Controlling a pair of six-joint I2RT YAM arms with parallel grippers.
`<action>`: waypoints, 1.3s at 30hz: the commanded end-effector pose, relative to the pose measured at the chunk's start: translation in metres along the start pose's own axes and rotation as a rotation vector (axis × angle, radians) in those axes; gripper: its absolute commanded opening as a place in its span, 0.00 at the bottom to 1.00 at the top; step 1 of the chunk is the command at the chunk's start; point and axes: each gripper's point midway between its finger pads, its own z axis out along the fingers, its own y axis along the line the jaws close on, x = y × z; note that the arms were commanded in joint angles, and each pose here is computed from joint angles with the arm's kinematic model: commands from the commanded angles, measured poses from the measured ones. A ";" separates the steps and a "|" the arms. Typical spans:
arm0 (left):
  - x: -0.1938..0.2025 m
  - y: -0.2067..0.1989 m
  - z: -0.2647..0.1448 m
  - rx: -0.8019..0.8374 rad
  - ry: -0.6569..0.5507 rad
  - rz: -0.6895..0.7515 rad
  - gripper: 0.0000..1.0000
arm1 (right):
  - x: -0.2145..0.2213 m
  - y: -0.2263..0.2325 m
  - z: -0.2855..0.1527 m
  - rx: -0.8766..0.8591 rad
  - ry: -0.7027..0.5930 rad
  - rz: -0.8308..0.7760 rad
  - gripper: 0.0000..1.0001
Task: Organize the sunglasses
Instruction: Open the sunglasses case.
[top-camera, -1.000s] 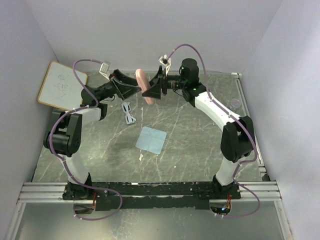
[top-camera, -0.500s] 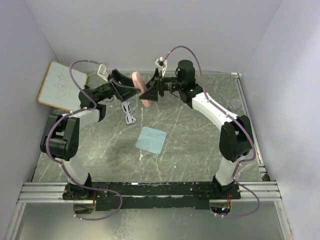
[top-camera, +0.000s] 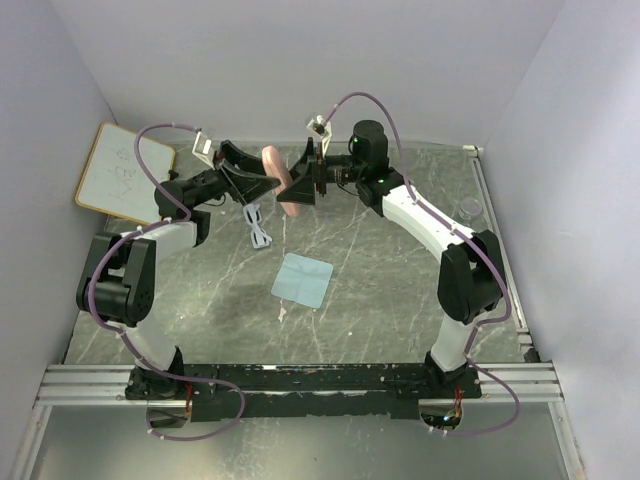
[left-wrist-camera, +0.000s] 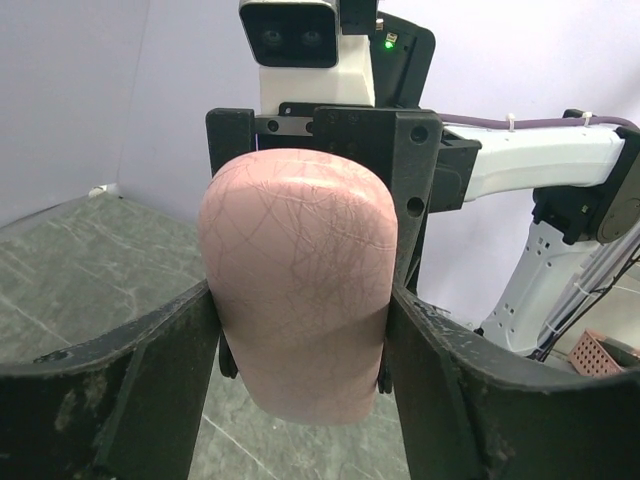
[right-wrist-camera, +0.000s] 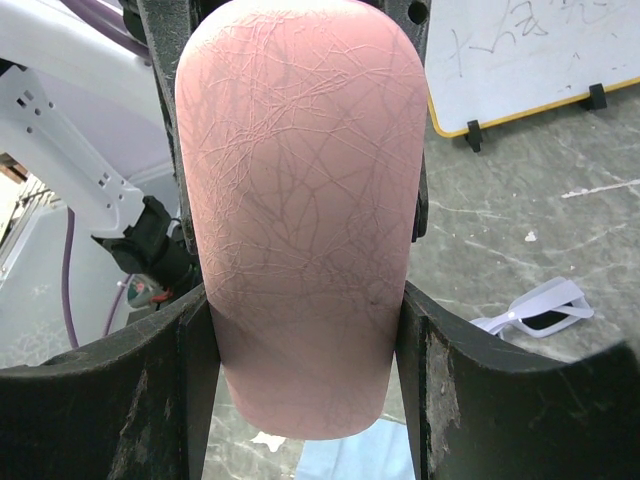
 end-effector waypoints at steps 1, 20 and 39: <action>-0.009 -0.034 0.004 0.135 -0.013 0.155 0.76 | -0.017 -0.002 0.000 0.019 -0.026 -0.041 0.02; 0.002 -0.037 -0.001 0.154 -0.001 0.138 0.80 | -0.022 -0.004 -0.002 0.041 -0.031 -0.061 0.01; 0.004 -0.036 -0.001 0.151 0.001 0.135 0.65 | -0.026 -0.004 -0.010 0.048 -0.047 -0.066 0.01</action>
